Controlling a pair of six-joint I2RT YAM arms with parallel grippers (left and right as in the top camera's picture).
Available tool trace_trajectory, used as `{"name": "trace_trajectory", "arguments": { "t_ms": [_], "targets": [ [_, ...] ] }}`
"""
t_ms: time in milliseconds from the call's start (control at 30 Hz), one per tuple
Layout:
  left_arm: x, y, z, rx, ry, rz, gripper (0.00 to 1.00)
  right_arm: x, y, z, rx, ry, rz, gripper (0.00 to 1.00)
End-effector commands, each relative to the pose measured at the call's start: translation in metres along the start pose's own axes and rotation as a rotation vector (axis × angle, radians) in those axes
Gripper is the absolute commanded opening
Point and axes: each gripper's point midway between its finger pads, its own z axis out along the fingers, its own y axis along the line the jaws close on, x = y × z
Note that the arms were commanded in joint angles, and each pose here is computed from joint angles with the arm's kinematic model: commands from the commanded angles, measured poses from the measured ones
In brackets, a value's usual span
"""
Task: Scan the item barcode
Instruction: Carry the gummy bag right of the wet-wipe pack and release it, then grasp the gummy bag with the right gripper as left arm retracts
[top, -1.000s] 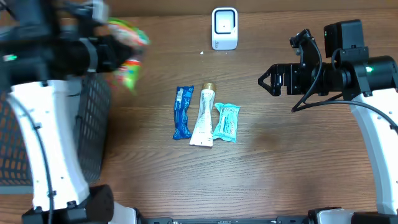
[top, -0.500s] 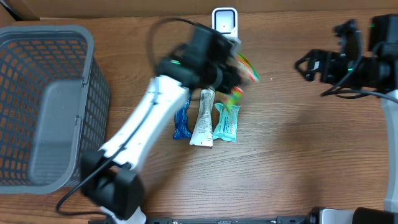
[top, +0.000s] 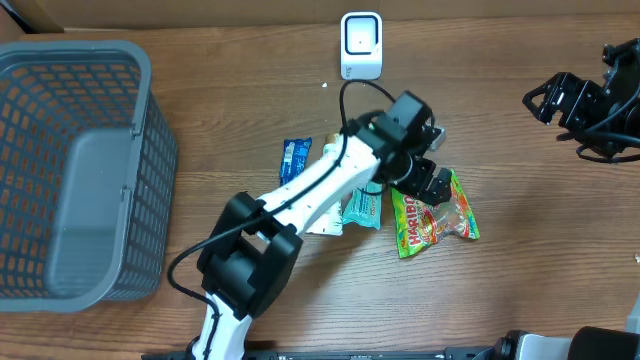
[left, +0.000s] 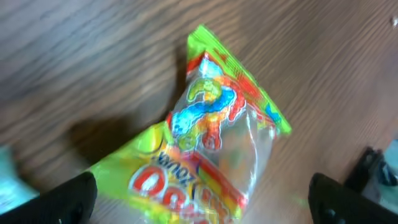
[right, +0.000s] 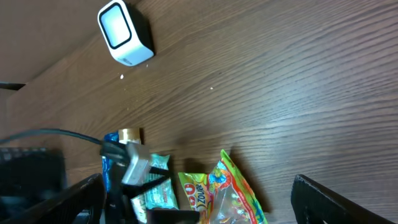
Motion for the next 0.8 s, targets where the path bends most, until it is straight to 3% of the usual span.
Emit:
{"name": "trace_trajectory", "arguments": {
  "t_ms": [0, 167, 267, 500, 600, 767],
  "targets": [
    [-0.055, -0.008, -0.089, 0.007, -0.163, 0.076, 1.0, 0.014, -0.003, 0.008, 0.0, 0.047, 0.022, 0.96],
    [-0.087, -0.001, -0.252, -0.047, -0.403, 0.037, 1.0, 0.052, -0.011, 0.039, 0.003, 0.177, 0.043, 0.96],
    [-0.083, 0.014, -0.314, -0.088, -0.512, 0.0, 1.0, 0.08, -0.008, 0.064, -0.018, 0.259, -0.083, 1.0],
    [-0.054, 0.067, -0.332, -0.178, -0.462, -0.16, 1.0, 0.132, -0.014, 0.121, -0.04, 0.363, -0.175, 1.0],
    [-0.04, 0.094, -0.334, -0.309, -0.425, -0.223, 1.0, 0.148, -0.034, 0.142, -0.003, 0.398, -0.163, 0.99],
    [-0.037, 0.103, -0.337, -0.364, -0.424, -0.236, 1.0, 0.173, -0.059, 0.171, 0.031, 0.48, -0.128, 0.98]
  ]
}}
